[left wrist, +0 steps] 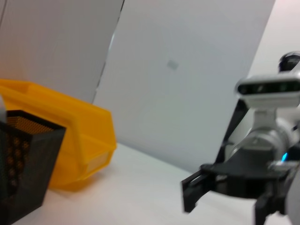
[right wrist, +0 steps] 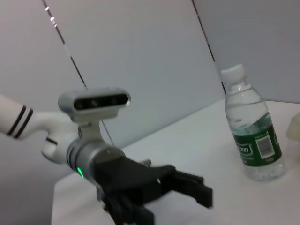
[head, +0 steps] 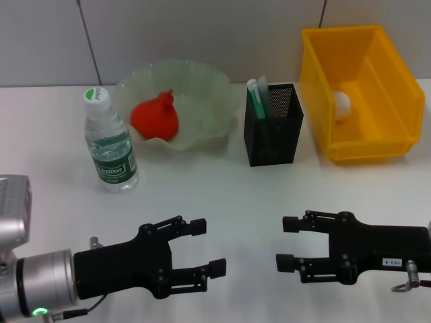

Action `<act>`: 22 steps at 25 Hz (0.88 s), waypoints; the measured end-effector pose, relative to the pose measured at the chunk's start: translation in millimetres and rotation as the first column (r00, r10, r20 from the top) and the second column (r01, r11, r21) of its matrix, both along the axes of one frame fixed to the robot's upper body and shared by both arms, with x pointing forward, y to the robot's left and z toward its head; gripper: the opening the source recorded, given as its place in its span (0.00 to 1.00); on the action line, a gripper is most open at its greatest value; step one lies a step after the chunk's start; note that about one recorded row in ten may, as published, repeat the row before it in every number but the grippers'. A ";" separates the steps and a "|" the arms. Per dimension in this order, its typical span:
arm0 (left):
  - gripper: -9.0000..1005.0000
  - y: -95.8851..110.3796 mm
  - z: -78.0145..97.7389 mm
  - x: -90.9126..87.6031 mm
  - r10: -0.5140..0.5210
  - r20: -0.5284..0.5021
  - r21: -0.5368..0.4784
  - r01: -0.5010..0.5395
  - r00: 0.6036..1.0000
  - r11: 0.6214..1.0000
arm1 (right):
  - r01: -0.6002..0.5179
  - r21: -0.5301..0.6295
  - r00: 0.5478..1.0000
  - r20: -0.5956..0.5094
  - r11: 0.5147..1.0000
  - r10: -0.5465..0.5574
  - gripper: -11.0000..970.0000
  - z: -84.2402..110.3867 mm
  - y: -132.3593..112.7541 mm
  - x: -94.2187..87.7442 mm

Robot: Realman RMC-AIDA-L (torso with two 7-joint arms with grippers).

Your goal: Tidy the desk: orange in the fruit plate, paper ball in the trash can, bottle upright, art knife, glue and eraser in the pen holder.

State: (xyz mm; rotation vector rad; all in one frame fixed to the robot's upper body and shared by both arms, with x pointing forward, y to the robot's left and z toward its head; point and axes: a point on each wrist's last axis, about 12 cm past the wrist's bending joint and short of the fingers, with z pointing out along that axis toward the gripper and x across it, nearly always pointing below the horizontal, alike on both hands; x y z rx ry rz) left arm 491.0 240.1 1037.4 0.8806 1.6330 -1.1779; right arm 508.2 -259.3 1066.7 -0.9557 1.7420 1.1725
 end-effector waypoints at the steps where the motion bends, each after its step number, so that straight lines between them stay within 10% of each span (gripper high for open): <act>1: 0.87 0.7 1.0 -1.0 -0.004 -0.005 -0.011 0.004 1.000 1.000 | 0.001 -0.009 1.000 0.007 1.000 -0.001 0.83 -1.1 -1.5 -0.5; 22: 0.87 6.0 1.4 1.4 -0.056 -0.006 0.039 0.056 0.998 0.998 | 0.028 -0.065 0.997 0.077 0.997 -0.023 0.82 -2.9 -0.9 10.8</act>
